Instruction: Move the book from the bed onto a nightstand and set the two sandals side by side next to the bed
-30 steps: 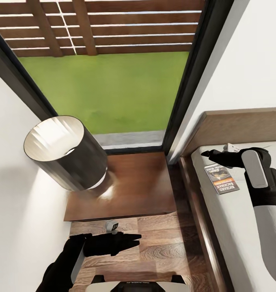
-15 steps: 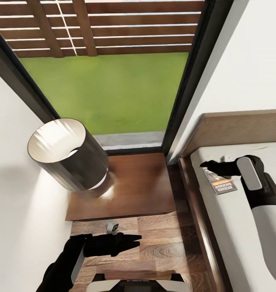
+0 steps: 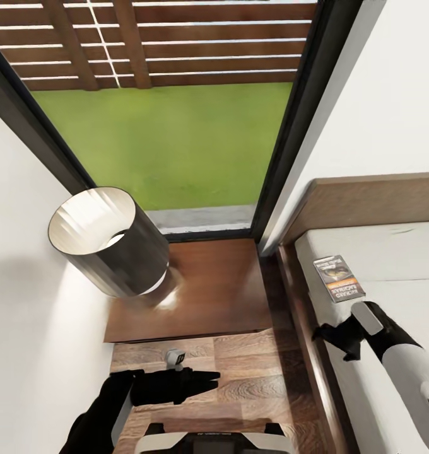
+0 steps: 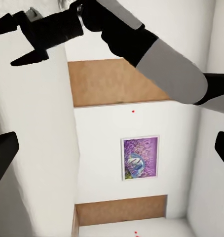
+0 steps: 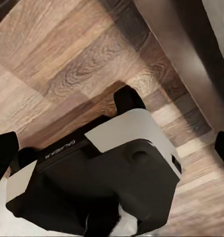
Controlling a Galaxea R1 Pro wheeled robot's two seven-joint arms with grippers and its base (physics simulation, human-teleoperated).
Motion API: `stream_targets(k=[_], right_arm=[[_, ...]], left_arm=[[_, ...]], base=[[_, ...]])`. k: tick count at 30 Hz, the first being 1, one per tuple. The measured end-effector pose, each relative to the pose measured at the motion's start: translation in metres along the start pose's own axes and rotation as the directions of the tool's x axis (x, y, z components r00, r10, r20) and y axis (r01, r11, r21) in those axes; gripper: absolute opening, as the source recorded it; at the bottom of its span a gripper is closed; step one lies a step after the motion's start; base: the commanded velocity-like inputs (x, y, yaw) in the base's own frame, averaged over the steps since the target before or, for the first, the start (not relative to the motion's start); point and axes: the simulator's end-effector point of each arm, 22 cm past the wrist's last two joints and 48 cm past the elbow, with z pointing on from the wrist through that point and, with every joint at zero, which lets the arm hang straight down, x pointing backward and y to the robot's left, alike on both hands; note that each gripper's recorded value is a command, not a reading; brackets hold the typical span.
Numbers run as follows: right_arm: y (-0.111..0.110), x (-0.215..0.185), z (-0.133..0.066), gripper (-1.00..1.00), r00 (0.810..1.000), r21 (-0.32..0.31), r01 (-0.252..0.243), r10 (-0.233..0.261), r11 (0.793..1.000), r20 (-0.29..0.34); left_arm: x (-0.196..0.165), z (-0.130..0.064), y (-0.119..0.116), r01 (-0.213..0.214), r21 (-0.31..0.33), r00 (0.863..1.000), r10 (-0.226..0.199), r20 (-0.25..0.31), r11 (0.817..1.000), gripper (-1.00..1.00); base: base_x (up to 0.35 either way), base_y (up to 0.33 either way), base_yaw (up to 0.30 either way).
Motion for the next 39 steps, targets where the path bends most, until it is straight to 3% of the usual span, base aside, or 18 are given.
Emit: stream_targets(k=[3,7,10,15,18,19,20,21,22,25,27,39], right_arm=[[-0.015,0.035,0.020,1.00,0.992,0.002,-0.081,0.080,0.997,-0.098],[-0.010,0.078,0.035,1.00,0.950,-0.056,-0.232,0.214,0.971,-0.227],[-0.004,0.093,0.037,1.00,0.935,-0.068,-0.263,0.237,0.962,-0.265],[0.038,0.124,0.042,1.00,0.927,-0.115,-0.244,0.197,0.963,-0.319],[0.048,0.141,0.045,1.00,0.931,-0.104,-0.196,0.152,0.975,-0.332],[0.048,0.154,0.050,1.00,0.940,-0.062,-0.111,0.084,0.992,-0.331],[0.044,0.159,0.052,1.00,0.943,-0.036,-0.063,0.048,0.997,-0.328],[0.036,0.163,0.054,1.00,0.947,0.012,0.022,-0.017,1.000,-0.320],[0.028,0.164,0.055,1.00,0.948,0.060,0.100,-0.076,0.993,-0.310],[0.011,0.161,0.056,1.00,0.945,0.143,0.209,-0.163,0.967,-0.282],[-0.001,0.161,0.059,1.00,0.947,0.186,0.233,-0.179,0.955,-0.266],[-0.052,0.165,0.063,1.00,0.960,0.317,0.250,-0.192,0.915,-0.203]], left_arm=[[0.001,0.000,-0.003,0.002,-0.001,1.000,-0.002,0.000,1.000,1.00],[0.002,0.000,-0.007,0.003,0.000,1.000,-0.003,0.001,1.000,1.00],[0.003,0.000,-0.010,0.004,0.000,1.000,-0.004,0.001,1.000,1.00],[0.004,0.001,-0.015,0.004,0.000,1.000,-0.004,0.001,1.000,1.00],[0.005,0.001,-0.018,0.004,0.000,1.000,-0.004,0.001,1.000,1.00],[0.005,0.001,-0.019,0.004,0.000,1.000,-0.004,0.001,1.000,1.00],[0.005,0.001,-0.020,0.004,0.000,1.000,-0.004,0.001,1.000,1.00],[0.006,0.001,-0.021,0.004,0.000,1.000,-0.004,0.000,1.000,1.00],[0.006,0.001,-0.022,0.004,0.000,1.000,-0.004,0.000,1.000,1.00],[0.007,0.001,-0.025,0.004,0.001,1.000,-0.004,0.000,1.000,1.00],[0.007,0.001,-0.027,0.004,0.000,1.000,-0.004,0.000,1.000,1.00],[0.011,0.002,-0.038,0.005,0.000,1.000,-0.005,0.001,1.000,1.00]], base=[[0.000,0.000,0.000],[0.000,0.000,0.000],[0.000,0.000,0.000],[0.000,0.000,0.000],[0.000,0.000,0.000],[0.000,0.000,0.000],[0.000,0.000,0.000],[0.000,0.000,0.000],[0.000,0.000,0.000],[0.000,0.000,0.000],[0.000,0.000,0.000],[0.000,0.000,0.000]])
